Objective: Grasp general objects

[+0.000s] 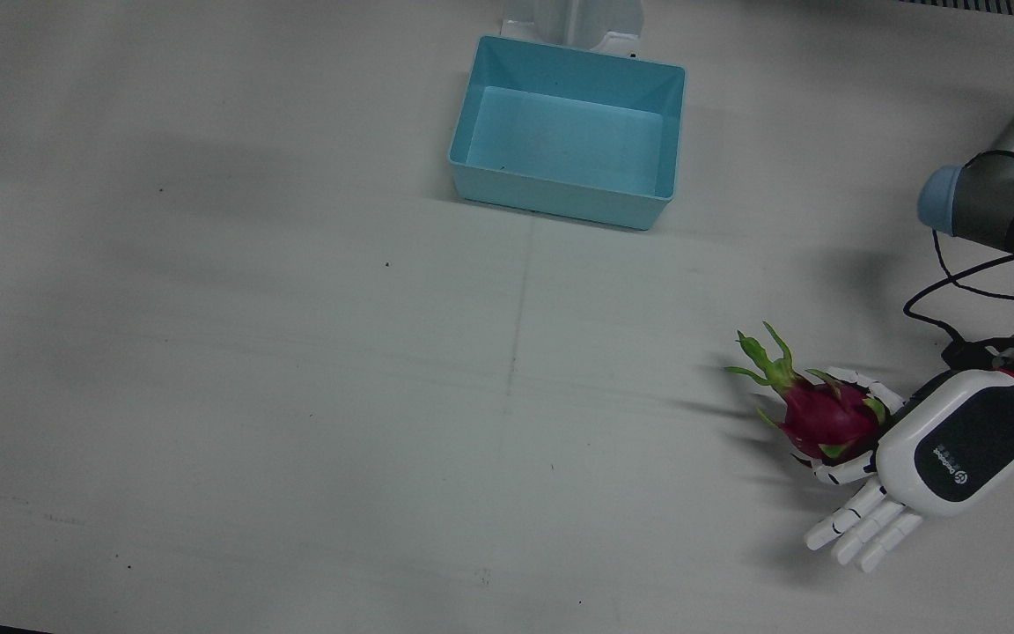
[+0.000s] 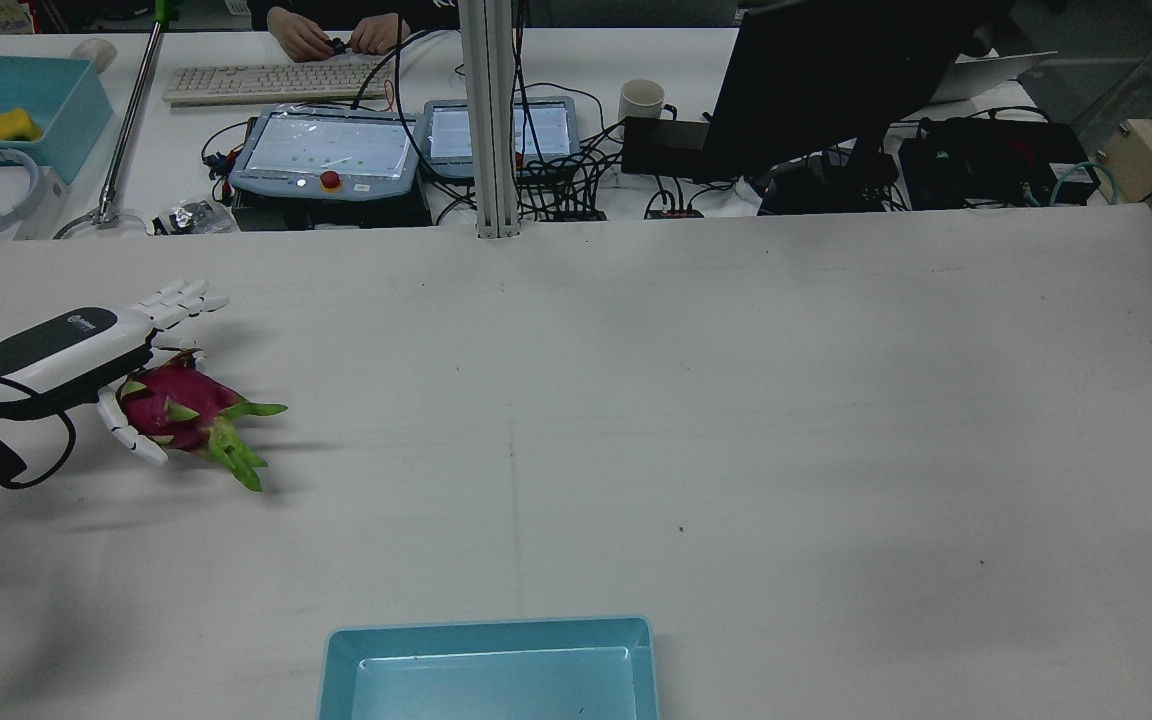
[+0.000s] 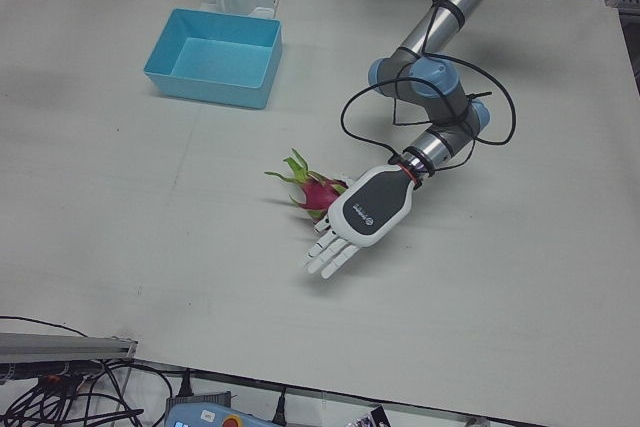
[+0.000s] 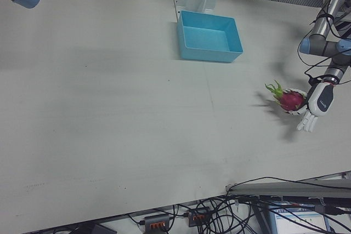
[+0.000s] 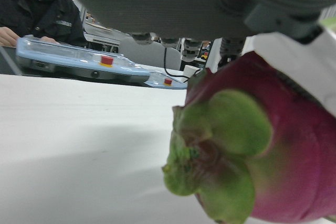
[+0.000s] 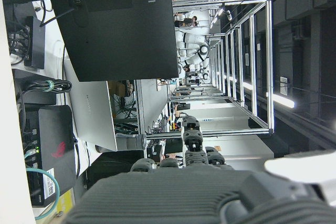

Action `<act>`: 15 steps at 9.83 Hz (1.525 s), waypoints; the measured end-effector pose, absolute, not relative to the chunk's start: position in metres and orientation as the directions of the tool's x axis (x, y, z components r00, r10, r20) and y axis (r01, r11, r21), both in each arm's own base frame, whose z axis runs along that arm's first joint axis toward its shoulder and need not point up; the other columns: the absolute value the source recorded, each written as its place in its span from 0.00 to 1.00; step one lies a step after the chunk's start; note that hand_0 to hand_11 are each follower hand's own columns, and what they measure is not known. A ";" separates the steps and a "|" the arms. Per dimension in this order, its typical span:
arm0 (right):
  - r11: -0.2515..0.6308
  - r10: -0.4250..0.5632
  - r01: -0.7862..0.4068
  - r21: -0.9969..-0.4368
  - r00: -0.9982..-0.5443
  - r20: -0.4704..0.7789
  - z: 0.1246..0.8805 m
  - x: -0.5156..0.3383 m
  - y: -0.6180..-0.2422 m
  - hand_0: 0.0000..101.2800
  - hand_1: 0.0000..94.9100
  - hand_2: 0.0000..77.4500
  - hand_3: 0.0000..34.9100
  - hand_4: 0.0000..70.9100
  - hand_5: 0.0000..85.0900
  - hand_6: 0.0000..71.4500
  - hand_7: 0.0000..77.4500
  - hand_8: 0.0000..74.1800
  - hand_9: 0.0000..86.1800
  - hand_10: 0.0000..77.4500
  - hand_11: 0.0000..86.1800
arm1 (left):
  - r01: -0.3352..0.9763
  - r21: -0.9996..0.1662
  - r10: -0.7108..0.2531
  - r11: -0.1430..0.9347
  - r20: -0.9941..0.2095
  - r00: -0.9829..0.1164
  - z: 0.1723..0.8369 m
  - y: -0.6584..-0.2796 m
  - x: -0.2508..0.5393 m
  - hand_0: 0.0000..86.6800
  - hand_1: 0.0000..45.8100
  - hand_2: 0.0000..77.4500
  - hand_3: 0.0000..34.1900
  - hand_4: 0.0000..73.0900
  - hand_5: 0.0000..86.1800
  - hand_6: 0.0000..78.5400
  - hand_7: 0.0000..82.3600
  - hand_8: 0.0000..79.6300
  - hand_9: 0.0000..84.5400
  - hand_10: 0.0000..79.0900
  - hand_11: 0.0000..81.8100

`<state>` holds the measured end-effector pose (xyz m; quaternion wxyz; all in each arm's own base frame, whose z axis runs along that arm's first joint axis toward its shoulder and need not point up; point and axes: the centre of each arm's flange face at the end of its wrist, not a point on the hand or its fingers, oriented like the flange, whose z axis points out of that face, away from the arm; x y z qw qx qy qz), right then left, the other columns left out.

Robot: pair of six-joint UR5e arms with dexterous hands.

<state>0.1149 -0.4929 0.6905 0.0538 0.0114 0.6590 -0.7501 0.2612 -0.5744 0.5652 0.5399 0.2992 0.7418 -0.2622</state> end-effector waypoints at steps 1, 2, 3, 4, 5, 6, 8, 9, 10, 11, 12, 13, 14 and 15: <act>-0.126 -0.065 0.096 -0.987 -0.994 -0.088 0.691 0.115 -0.493 0.00 0.06 0.02 0.00 0.00 0.01 0.00 0.00 0.00 0.01 0.00 0.01 | 0.693 -0.066 0.155 0.718 -0.956 -0.251 0.534 -0.579 0.270 0.57 0.00 0.26 0.00 0.43 0.50 0.01 0.14 0.02 0.01 0.01 0.01; -0.126 -0.066 0.096 -0.987 -0.994 -0.088 0.691 0.115 -0.493 0.00 0.06 0.02 0.00 0.00 0.01 0.00 0.00 0.00 0.01 0.00 0.01 | 0.664 -0.062 0.152 0.745 -0.954 -0.260 0.501 -0.578 0.275 0.57 0.00 0.27 0.00 0.43 0.50 0.01 0.14 0.02 0.01 0.01 0.01; -0.126 -0.065 0.096 -0.987 -0.994 -0.088 0.691 0.115 -0.493 0.00 0.06 0.02 0.00 0.00 0.01 0.00 0.00 0.00 0.01 0.00 0.01 | 0.634 -0.068 0.145 0.770 -0.949 -0.279 0.470 -0.570 0.282 0.57 0.00 0.27 0.00 0.43 0.50 0.01 0.14 0.02 0.01 0.01 0.01; -0.126 -0.066 0.096 -0.987 -0.994 -0.088 0.691 0.115 -0.493 0.00 0.06 0.02 0.00 0.00 0.01 0.00 0.00 0.00 0.01 0.00 0.01 | 0.602 -0.084 0.132 0.794 -0.943 -0.306 0.442 -0.560 0.290 0.57 0.00 0.27 0.00 0.44 0.50 0.01 0.17 0.01 0.01 0.01 0.01; -0.126 -0.066 0.096 -0.987 -0.994 -0.088 0.691 0.115 -0.493 0.00 0.06 0.02 0.00 0.00 0.01 0.00 0.00 0.00 0.01 0.00 0.01 | 0.564 -0.095 0.116 0.821 -0.938 -0.328 0.419 -0.548 0.301 0.57 0.00 0.27 0.00 0.44 0.50 0.01 0.17 0.01 0.01 0.01 0.01; -0.126 -0.066 0.096 -0.987 -0.994 -0.088 0.691 0.115 -0.493 0.00 0.06 0.02 0.00 0.00 0.01 0.00 0.00 0.00 0.01 0.00 0.01 | 0.514 -0.102 0.096 0.852 -0.934 -0.345 0.399 -0.533 0.317 0.57 0.00 0.27 0.00 0.44 0.50 0.01 0.17 0.01 0.01 0.01 0.01; -0.126 -0.066 0.097 -0.987 -0.994 -0.089 0.691 0.115 -0.493 0.00 0.06 0.02 0.00 0.00 0.01 0.00 0.00 0.00 0.01 0.00 0.01 | 0.412 -0.126 0.040 0.902 -0.928 -0.371 0.367 -0.502 0.359 0.59 0.00 0.28 0.00 0.44 0.50 0.01 0.19 0.01 0.01 0.01 0.01; -0.126 -0.066 0.097 -0.987 -0.994 -0.089 0.691 0.115 -0.493 0.00 0.06 0.02 0.00 0.00 0.01 0.00 0.00 0.00 0.01 0.00 0.01 | 0.363 -0.149 0.002 0.920 -0.924 -0.383 0.355 -0.488 0.379 0.60 0.00 0.28 0.00 0.44 0.50 0.02 0.20 0.01 0.01 0.01 0.01; -0.127 -0.066 0.097 -0.987 -0.994 -0.089 0.691 0.115 -0.493 0.00 0.06 0.02 0.00 0.00 0.01 0.00 0.00 0.00 0.01 0.00 0.01 | 0.314 -0.175 -0.040 0.933 -0.919 -0.393 0.339 -0.475 0.400 0.60 0.00 0.28 0.00 0.44 0.50 0.06 0.19 0.01 0.01 0.01 0.01; -0.127 -0.066 0.097 -0.987 -0.994 -0.089 0.691 0.115 -0.493 0.00 0.06 0.02 0.00 0.00 0.01 0.00 0.00 0.00 0.01 0.00 0.01 | 0.270 -0.195 -0.076 0.943 -0.915 -0.396 0.320 -0.462 0.419 0.60 0.00 0.28 0.00 0.44 0.50 0.06 0.19 0.01 0.01 0.01 0.01; -0.127 -0.066 0.096 -0.987 -0.994 -0.088 0.691 0.115 -0.493 0.00 0.06 0.02 0.00 0.00 0.01 0.00 0.00 0.00 0.01 0.00 0.01 | 0.229 -0.205 -0.103 0.951 -0.914 -0.393 0.301 -0.449 0.435 0.61 0.00 0.28 0.00 0.44 0.50 0.05 0.19 0.01 0.01 0.01 0.01; -0.127 -0.066 0.096 -0.987 -0.994 -0.088 0.691 0.115 -0.493 0.00 0.06 0.02 0.00 0.00 0.01 0.00 0.00 0.00 0.01 0.00 0.01 | 0.198 -0.212 -0.123 0.957 -0.915 -0.385 0.287 -0.436 0.444 0.62 0.00 0.28 0.00 0.44 0.50 0.05 0.19 0.01 0.01 0.01 0.01; -0.127 -0.066 0.096 -0.987 -0.994 -0.088 0.691 0.115 -0.493 0.00 0.06 0.02 0.00 0.00 0.01 0.00 0.00 0.00 0.01 0.00 0.01 | 0.170 -0.223 -0.145 0.960 -0.914 -0.379 0.276 -0.427 0.451 0.62 0.00 0.28 0.00 0.44 0.50 0.05 0.19 0.01 0.01 0.01 0.01; -0.127 -0.066 0.097 -0.987 -0.994 -0.089 0.691 0.115 -0.493 0.00 0.06 0.02 0.00 0.00 0.01 0.00 0.00 0.00 0.01 0.00 0.01 | 0.129 -0.239 -0.175 0.962 -0.910 -0.377 0.269 -0.419 0.454 0.63 0.00 0.28 0.00 0.44 0.50 0.05 0.19 0.01 0.01 0.01 0.01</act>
